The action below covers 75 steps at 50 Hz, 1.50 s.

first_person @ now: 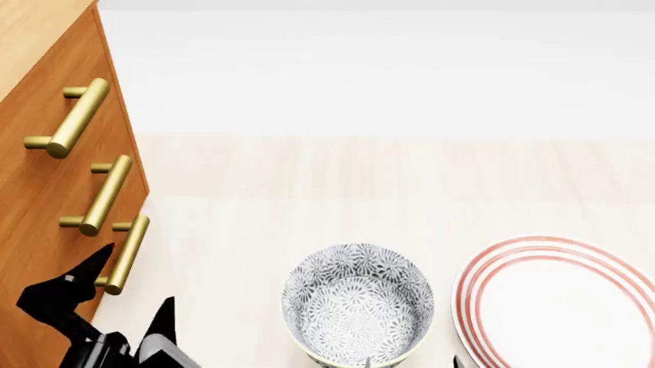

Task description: Open the top drawer of the cabinet.

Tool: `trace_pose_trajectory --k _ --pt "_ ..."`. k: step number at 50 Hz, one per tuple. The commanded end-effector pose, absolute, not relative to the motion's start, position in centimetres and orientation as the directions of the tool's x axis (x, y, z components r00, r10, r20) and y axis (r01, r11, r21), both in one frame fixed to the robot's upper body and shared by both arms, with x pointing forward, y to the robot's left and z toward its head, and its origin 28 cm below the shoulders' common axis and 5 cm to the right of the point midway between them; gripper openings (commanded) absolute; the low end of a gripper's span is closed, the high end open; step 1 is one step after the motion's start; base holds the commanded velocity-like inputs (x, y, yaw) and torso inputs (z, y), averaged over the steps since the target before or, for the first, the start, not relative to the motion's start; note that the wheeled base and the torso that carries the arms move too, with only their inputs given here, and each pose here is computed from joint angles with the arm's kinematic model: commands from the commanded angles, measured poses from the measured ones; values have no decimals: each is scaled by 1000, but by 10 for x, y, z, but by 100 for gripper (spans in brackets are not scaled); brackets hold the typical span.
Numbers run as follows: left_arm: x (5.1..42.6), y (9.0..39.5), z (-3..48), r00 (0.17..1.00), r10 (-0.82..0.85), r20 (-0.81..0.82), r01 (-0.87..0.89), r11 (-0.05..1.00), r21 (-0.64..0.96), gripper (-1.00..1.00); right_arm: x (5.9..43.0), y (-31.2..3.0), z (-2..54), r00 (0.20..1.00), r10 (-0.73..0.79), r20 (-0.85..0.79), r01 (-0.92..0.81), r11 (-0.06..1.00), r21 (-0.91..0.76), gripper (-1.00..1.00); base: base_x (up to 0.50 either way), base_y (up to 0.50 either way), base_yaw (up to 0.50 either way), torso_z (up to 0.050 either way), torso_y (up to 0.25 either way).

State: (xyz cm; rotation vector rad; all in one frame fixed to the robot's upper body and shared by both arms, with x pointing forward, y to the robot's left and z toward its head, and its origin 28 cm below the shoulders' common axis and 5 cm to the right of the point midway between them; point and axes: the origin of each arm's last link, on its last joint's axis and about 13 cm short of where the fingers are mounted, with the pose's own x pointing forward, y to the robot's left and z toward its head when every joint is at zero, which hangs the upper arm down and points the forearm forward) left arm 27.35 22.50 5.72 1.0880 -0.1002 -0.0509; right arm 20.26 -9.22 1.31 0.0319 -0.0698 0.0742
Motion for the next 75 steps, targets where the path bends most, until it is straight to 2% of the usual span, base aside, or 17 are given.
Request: trace_pose_trajectory --k 1,6,14,18,37,47,54,75 --pt "278 227 71 993 -103 51 -17 302 953 100 205 -93 15 994 64 83 -67 997 37 100 0 0 0 0 0" --pt "279 230 81 993 -102 62 -31 282 959 100 206 -93 15 994 65 84 -68 997 38 100 0 0 0 0 0" --pt "283 237 102 993 -71 93 -62 345 937 100 206 -93 13 995 66 81 -69 997 38 100 0 0 0 0 0" --pt "284 240 116 991 -64 119 -90 345 934 100 206 -93 13 994 66 82 -69 997 37 100 0 0 0 0 0" --pt "290 250 156 985 -79 152 -125 275 953 100 205 -92 12 994 73 82 -77 996 37 100 0 0 0 0 0" --pt "297 254 170 984 -71 165 -138 290 947 100 205 -92 12 994 74 83 -77 996 37 100 0 0 0 0 0" --pt "303 259 180 984 -64 164 -143 254 957 100 204 -91 12 994 76 81 -79 996 36 100 0 0 0 0 0" --pt "314 260 185 987 -89 131 -114 182 977 100 204 -91 14 994 72 80 -75 996 43 100 0 0 0 0 0"
